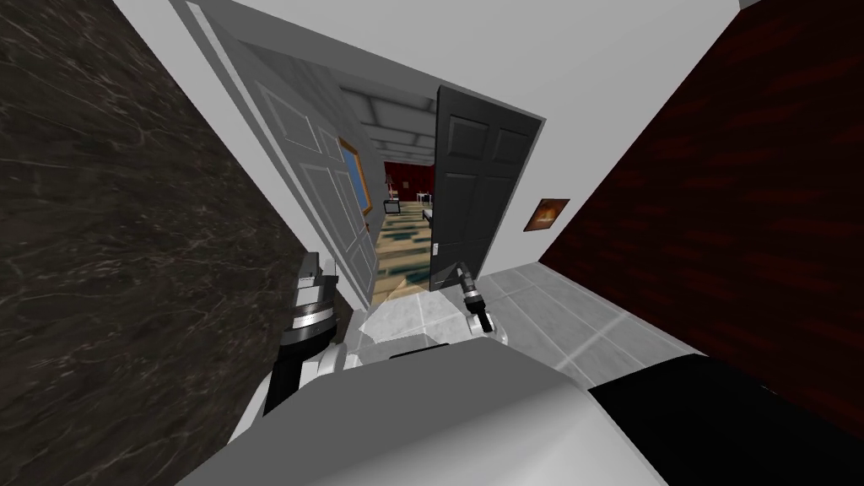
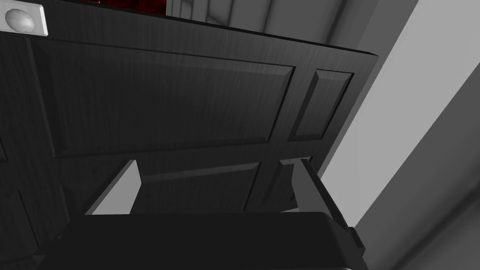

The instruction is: Push the door open

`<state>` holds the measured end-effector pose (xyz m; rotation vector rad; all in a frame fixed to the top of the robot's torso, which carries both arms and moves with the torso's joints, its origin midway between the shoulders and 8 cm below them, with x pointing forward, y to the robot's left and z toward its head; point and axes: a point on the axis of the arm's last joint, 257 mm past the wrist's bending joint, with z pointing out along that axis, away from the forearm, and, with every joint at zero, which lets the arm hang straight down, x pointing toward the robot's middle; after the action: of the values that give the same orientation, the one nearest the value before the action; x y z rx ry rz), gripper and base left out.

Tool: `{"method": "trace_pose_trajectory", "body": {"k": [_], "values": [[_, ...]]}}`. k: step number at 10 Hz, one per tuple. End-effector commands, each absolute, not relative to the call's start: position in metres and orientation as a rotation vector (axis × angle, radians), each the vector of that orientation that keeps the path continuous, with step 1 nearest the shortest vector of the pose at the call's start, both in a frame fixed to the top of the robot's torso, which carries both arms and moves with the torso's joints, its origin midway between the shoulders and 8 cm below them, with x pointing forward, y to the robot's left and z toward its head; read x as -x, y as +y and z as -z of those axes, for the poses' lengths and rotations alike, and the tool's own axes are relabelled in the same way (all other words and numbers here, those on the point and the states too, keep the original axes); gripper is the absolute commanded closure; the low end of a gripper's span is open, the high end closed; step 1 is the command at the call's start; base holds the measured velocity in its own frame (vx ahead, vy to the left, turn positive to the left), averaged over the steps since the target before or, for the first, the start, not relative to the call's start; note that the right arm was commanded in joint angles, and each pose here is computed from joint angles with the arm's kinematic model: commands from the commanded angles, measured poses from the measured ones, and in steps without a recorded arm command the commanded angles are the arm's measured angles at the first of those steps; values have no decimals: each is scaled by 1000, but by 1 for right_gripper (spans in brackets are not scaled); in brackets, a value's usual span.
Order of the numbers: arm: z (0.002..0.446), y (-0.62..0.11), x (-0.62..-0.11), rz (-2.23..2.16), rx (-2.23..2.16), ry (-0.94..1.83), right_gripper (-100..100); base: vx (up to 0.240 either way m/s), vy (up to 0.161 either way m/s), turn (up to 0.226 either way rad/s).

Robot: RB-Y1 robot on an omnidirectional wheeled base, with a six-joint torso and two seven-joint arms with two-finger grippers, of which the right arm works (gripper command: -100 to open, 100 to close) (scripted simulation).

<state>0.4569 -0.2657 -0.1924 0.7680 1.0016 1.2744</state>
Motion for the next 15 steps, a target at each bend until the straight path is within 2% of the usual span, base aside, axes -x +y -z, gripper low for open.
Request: {"method": "trace_pose_trajectory", "body": {"k": [1,15], "values": [[206,-267,-460,-1276,-788,1022,-100,103,-6,4],[309,-266,-481,-1288,-959,1176,-100,101,-5,0]]}}
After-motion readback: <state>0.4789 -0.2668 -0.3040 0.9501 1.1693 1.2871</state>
